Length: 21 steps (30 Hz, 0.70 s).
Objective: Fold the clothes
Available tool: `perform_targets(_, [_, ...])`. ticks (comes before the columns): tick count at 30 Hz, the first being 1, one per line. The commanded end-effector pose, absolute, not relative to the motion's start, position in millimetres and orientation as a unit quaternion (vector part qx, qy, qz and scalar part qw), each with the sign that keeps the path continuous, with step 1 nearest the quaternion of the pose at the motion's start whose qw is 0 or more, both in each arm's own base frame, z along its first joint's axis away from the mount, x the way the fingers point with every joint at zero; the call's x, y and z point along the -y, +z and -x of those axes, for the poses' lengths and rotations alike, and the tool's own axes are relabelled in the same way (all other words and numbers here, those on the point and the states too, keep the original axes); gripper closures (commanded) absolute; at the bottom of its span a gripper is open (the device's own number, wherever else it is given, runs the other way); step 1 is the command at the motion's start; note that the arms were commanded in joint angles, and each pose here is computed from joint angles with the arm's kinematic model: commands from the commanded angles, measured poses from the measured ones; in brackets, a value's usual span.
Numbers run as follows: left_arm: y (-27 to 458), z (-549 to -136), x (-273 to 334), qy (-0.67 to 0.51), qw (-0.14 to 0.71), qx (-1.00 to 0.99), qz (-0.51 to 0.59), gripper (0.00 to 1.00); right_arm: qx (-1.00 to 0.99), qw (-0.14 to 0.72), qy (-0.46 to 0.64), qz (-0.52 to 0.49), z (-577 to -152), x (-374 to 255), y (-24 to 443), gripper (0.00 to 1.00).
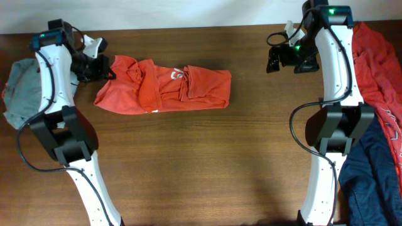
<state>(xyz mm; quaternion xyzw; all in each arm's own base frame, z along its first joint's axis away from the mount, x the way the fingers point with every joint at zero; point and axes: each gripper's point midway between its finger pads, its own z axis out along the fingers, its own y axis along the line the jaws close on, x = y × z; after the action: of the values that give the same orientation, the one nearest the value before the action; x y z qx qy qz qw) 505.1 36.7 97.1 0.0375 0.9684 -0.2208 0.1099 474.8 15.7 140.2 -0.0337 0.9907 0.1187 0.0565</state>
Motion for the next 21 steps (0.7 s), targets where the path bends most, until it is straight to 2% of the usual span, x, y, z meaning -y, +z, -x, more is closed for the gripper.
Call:
perform_targets(1, [121, -516, 6, -0.267, 0.137, -0.951, -0.073, 0.99, -0.988, 0.081, 0.122, 0.042, -475, -19, 160, 0.02])
perform_targets(10, [190, -524, 107, -0.267, 0.202, -0.923, -0.188, 0.99, -0.988, 0.082, 0.121, 0.042, -476, -19, 160, 0.02])
perform_targets(21, [193, -496, 228, -0.261, 0.197, -0.894, -0.305, 1.00, -0.988, 0.088, 0.121, 0.043, -479, -18, 162, 0.02])
